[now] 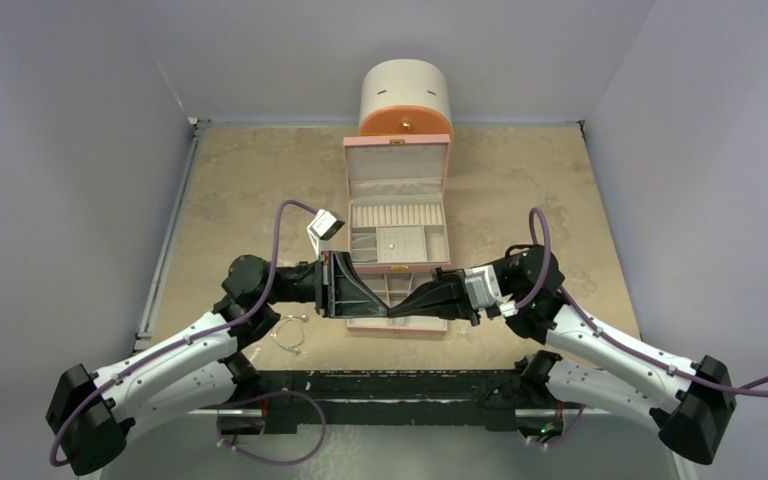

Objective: Organize the mixed jewelry
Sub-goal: Adjust the jewelry.

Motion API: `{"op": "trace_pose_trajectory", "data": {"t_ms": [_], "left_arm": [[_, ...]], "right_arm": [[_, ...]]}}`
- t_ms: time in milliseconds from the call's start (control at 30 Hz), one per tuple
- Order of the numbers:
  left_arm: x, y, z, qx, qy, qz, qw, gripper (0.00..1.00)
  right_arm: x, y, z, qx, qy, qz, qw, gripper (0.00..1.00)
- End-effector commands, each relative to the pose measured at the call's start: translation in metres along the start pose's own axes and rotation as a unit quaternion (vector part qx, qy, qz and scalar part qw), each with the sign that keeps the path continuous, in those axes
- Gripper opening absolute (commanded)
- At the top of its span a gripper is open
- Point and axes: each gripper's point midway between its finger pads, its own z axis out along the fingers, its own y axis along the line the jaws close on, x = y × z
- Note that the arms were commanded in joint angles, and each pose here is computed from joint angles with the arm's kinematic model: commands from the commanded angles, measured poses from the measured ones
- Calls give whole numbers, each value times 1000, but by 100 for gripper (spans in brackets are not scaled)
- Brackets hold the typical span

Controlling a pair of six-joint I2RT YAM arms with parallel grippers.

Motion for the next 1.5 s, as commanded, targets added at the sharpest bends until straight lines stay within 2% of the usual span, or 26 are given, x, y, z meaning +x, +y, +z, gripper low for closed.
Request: {"op": "trace_pose_trajectory", "data": {"t_ms": [0, 433, 667, 800, 933, 1067, 1167, 1267, 1367, 1467], "left_arm": [[-2, -13, 2, 23, 0, 26, 999, 0], [-8, 7, 6, -27, -5, 34, 999, 0], [-12, 22, 8, -68, -5, 39, 997, 0], [-14, 42, 4, -136, 1, 60, 989, 0], [-18, 64, -9, -225, 11, 93, 970, 0], [-32, 71, -24, -291, 8, 156, 944, 0], [-43, 70, -36, -329, 7, 210, 921, 0], [-52, 69, -45, -350, 3, 252, 902, 0], [-60, 69, -51, -366, 2, 288, 885, 0], [-66, 64, -53, -362, -1, 327, 873, 0]], "right_arm": [[-6, -4, 0, 14, -8, -8, 1000, 0], [-19, -2, -8, 46, -9, -12, 999, 26], [-18, 0, -17, 74, 9, -7, 997, 30], [-11, -3, -27, 112, 37, 8, 993, 30], [-2, -9, -39, 168, 64, 54, 982, 32], [9, -18, -49, 233, 87, 145, 958, 33], [23, -26, -57, 293, 97, 235, 922, 34], [37, -33, -63, 351, 100, 335, 869, 36], [42, -37, -59, 363, 97, 391, 840, 36], [42, -48, -54, 383, 60, 429, 816, 34]]}}
